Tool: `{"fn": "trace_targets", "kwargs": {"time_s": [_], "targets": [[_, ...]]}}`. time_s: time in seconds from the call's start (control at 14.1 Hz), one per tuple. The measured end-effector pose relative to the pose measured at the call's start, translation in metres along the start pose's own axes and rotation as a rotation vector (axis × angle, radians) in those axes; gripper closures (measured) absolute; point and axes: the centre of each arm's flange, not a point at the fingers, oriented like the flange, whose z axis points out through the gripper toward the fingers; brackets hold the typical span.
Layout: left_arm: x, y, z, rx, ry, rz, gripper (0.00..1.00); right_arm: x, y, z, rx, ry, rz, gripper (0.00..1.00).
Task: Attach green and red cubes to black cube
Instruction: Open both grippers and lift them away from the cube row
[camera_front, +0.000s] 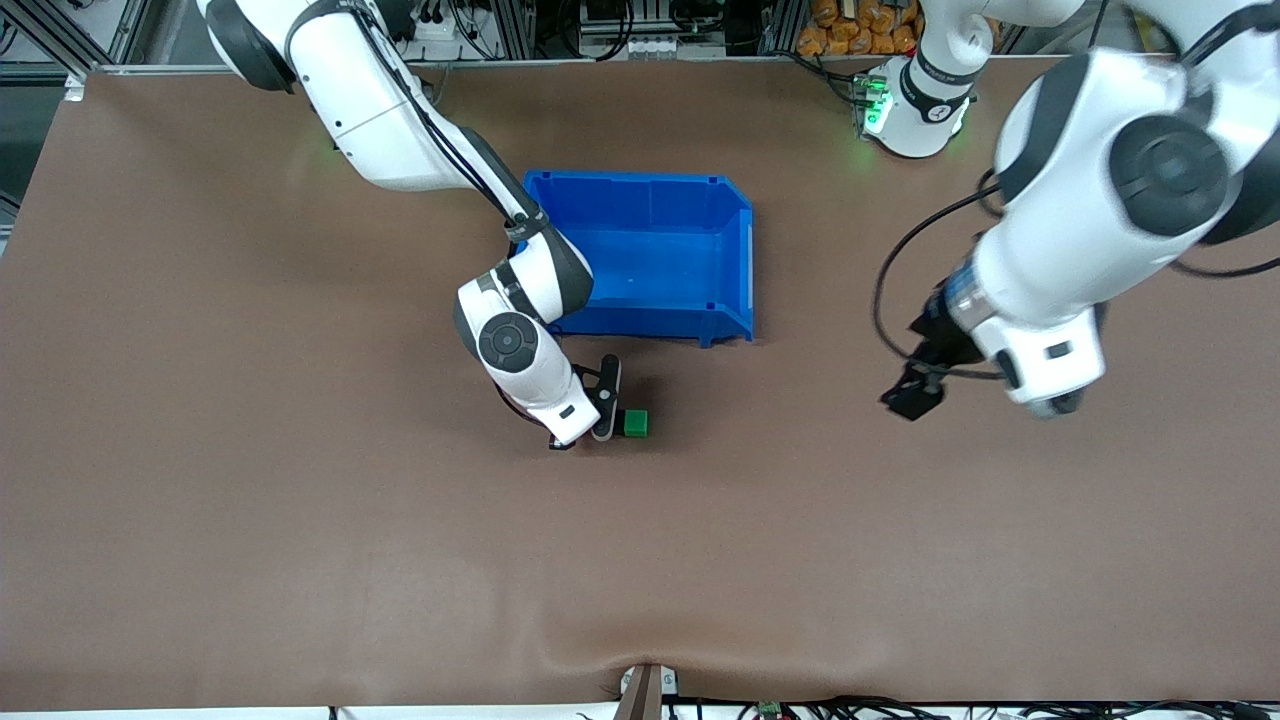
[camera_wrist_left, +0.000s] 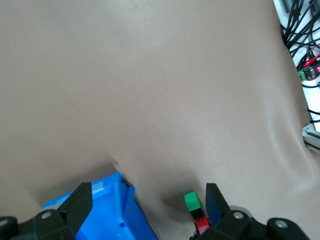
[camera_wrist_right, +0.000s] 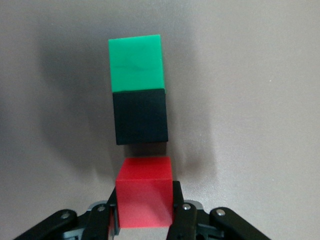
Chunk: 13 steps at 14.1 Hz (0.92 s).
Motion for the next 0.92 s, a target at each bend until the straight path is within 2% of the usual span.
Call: {"fn": "trace_targets", "kwargs": {"time_s": [0.14, 0.5, 0.71, 0.92], "targets": [[0.005, -0.012, -0.019, -0.009, 0.001, 0.054, 0.00, 0.002, -0.002, 0.002, 0.000, 0.001, 0.007, 0.60], [0.026, -0.045, -0.043, 0.057, -0.023, 0.246, 0.00, 0.010, -0.004, 0.001, -0.024, 0.019, 0.002, 0.60], [0.041, -0.062, -0.057, 0.068, -0.034, 0.341, 0.00, 0.012, -0.002, -0.001, -0.046, 0.035, 0.004, 0.36], [0.052, -0.070, -0.062, 0.067, -0.036, 0.368, 0.00, 0.011, 0.000, -0.002, -0.051, 0.038, 0.008, 0.04]]}}
